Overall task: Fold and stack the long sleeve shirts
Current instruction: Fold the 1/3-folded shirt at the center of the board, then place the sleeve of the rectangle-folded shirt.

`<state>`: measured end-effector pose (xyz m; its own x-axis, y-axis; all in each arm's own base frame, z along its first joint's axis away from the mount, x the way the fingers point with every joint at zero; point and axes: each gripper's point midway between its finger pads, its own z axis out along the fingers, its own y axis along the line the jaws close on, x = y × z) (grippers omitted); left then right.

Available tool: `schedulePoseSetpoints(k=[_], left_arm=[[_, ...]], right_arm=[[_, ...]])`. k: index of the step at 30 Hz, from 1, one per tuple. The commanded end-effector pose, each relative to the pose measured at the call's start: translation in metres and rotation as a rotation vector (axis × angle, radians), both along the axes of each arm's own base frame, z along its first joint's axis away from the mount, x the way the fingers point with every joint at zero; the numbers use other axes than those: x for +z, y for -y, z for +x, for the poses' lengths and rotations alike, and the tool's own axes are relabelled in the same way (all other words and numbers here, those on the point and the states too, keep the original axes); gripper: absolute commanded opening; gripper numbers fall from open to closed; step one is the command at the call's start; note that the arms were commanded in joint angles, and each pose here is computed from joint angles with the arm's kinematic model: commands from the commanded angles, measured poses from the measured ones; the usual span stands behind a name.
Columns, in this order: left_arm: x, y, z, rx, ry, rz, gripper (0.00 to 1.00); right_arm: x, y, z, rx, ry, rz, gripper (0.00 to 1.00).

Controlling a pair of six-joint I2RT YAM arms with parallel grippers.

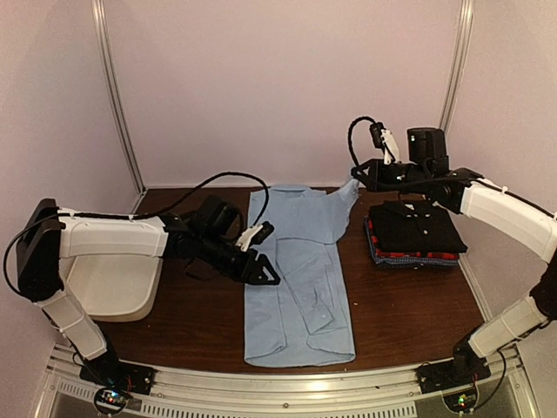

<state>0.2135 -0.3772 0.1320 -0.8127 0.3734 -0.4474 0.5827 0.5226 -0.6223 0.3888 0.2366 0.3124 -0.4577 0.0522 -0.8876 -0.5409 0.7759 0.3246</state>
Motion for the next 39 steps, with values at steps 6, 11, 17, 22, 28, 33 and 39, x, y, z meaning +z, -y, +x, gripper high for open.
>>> schedulePoseSetpoints(k=[6, 11, 17, 22, 28, 33, 39], left_arm=[[0.001, -0.016, 0.069, 0.222, 0.025, -0.018, 0.51], [-0.008, -0.025, 0.095, 0.301, 0.032, 0.021, 0.51], [-0.017, -0.028, 0.113, 0.359, 0.026, 0.047, 0.50], [-0.024, -0.033, 0.130, 0.413, 0.018, 0.053, 0.50], [-0.022, -0.034, 0.159, 0.455, 0.034, 0.037, 0.50], [-0.028, -0.029, 0.170, 0.453, 0.027, 0.038, 0.50], [-0.032, -0.029, 0.174, 0.462, 0.029, 0.048, 0.49]], right_arm=[[-0.022, -0.027, -0.039, 0.142, -0.040, -0.028, 0.04], [-0.040, -0.038, -0.053, 0.180, -0.075, -0.052, 0.04], [-0.068, -0.052, -0.072, 0.230, -0.131, -0.088, 0.05], [-0.090, -0.065, -0.090, 0.274, -0.173, -0.103, 0.05], [-0.114, -0.082, -0.114, 0.333, -0.224, -0.131, 0.05], [-0.122, -0.100, -0.138, 0.403, -0.251, -0.143, 0.05], [-0.142, -0.127, -0.157, 0.465, -0.308, -0.140, 0.06]])
